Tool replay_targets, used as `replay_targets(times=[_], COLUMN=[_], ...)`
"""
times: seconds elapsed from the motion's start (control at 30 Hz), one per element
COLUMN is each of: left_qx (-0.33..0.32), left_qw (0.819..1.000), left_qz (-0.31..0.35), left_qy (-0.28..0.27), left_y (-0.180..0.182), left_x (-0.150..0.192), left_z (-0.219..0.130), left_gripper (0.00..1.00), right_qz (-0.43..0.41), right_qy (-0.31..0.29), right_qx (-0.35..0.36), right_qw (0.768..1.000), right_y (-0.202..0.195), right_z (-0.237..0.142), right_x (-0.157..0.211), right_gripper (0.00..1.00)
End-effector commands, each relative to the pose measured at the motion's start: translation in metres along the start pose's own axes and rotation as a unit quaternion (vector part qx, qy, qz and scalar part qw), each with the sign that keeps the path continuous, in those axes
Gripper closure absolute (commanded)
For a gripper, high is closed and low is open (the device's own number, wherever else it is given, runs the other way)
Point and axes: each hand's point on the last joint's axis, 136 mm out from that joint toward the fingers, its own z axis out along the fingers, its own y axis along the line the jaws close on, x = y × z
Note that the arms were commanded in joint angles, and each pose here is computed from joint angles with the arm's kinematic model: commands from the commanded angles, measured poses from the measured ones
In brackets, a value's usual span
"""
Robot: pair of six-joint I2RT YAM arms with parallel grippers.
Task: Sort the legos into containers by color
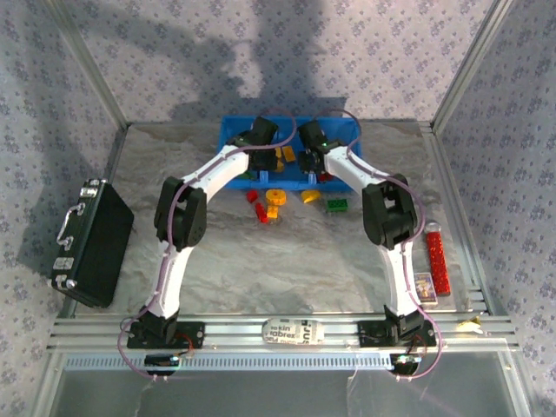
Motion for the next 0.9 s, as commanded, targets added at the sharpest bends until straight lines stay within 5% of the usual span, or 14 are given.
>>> replay_targets(times=[0.0,0.53,0.67,0.87], left_qx=[0.005,0.01,0.019,0.018], left_qw=[0.998,0.999,0.999,1.0], left_qz=[0.034,-0.016,-0.017,-0.01], left_qy=[0.047,0.033,0.029,0.01], left_y=[0.0,0.001,-0.001,0.001], left_x=[0.038,0.131,0.136,0.112], left_z=[-0.004,-0.071,-0.084,-0.088], left_gripper=[1.0,1.0,1.0,1.0], right_qz=[-0.052,-0.044,-0.041,-0.031], right_qy=[0.035,0.04,0.041,0.037], right_qx=[0.008,0.036,0.053,0.037], right_qw=[0.998,0.998,0.997,0.998], right_y=[0.001,0.01,0.004,-0.001], right_z=[-0.012,-0.067,-0.078,-0.073], right_x=[0.033,0.129,0.153,0.13], right_gripper=[0.79,0.8,0.8,0.8])
